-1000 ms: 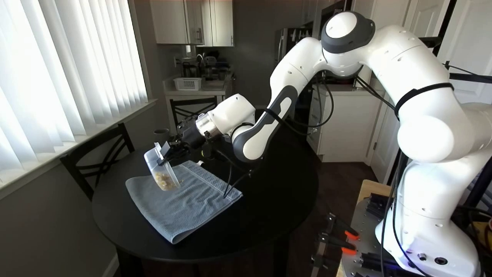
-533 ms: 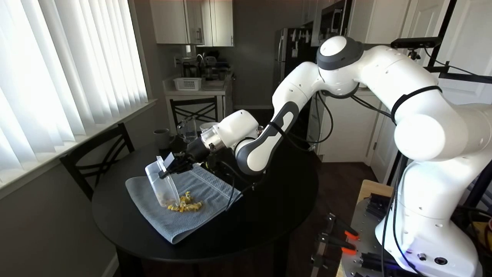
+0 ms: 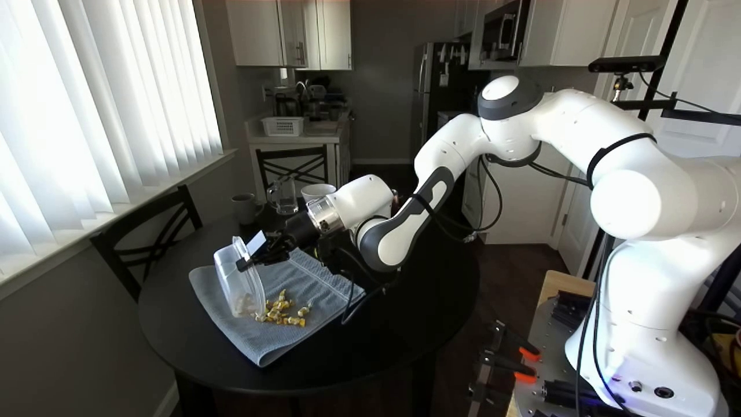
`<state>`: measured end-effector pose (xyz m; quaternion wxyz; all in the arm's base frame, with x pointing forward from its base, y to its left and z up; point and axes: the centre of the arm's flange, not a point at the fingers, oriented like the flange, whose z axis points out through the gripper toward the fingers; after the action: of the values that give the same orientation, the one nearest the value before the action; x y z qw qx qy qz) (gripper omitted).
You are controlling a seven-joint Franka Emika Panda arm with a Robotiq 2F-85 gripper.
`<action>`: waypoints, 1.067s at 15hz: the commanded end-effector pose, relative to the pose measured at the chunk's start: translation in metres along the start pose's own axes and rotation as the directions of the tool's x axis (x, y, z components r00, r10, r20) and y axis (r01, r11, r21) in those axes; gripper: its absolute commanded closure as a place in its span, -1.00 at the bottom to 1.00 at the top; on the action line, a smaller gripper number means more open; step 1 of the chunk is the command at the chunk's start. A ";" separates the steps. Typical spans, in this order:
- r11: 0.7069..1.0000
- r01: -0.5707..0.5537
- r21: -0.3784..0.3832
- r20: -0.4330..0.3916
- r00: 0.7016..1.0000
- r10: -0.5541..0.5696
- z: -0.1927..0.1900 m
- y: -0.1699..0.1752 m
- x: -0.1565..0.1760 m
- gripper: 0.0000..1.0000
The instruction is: Pour the contents of the lunchbox onto the blue towel
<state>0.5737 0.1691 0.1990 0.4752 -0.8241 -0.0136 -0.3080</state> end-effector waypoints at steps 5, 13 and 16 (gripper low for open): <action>0.992 0.012 0.124 -0.069 0.998 -0.003 -0.019 0.009 -0.014 0.91; 0.989 -0.020 0.148 -0.099 0.994 0.035 -0.025 0.010 -0.012 0.92; 0.985 0.018 0.172 -0.122 0.993 0.003 -0.031 -0.001 -0.009 0.92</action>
<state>0.5641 0.1469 0.1946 0.5326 -0.7762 -0.0034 -0.3374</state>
